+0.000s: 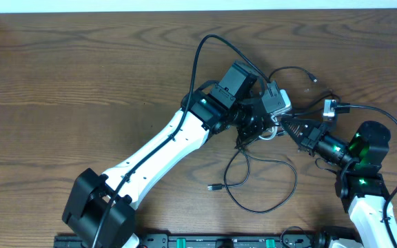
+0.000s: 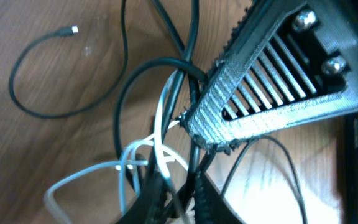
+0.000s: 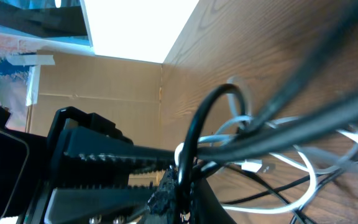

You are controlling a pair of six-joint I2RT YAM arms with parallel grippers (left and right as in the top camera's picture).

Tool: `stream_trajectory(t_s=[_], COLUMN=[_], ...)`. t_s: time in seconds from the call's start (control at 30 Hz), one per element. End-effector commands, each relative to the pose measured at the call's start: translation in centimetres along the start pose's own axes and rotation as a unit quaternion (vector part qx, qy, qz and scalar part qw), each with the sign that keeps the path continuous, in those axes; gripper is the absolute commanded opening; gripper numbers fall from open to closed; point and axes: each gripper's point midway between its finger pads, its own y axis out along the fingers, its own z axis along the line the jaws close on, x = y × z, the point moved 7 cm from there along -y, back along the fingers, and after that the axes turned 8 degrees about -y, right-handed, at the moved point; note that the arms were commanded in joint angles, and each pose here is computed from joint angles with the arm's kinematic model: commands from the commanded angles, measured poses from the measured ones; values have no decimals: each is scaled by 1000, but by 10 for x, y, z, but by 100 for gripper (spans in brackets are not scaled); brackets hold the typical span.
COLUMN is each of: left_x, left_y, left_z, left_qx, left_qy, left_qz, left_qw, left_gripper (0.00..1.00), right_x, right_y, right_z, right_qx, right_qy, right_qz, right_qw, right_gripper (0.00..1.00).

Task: Untangle cables
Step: 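Hold the cables with both grippers and pull the right gripper rightward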

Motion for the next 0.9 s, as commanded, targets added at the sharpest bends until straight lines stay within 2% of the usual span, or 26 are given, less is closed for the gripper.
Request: stream_trajectory(t_s=[0.0, 0.33, 0.4, 0.57, 0.8, 0.87], left_x=[4, 4, 4, 4, 2, 4], left_y=[-4, -4, -4, -4, -6, -9], left_z=[3, 3, 3, 4, 21, 31], left_qx=[7, 7, 7, 12, 94, 146], left_qy=[2, 2, 2, 3, -3, -33], left_qz=[-6, -6, -6, -7, 6, 2], left_qw=[1000, 1000, 1000, 1000, 996, 989], left_gripper=[8, 8, 13, 8, 8, 7], right_x=[-3, -3, -3, -3, -3, -4], right_y=[1, 1, 1, 1, 1, 1], right_z=[4, 4, 4, 4, 1, -3], right_qx=[14, 14, 14, 14, 6, -8], right_qy=[-15, -21, -24, -25, -35, -29], right_qz=[15, 15, 15, 15, 12, 7], right_qw=[1000, 1000, 999, 999, 999, 1000], right_gripper=[1, 1, 1, 1, 1, 1])
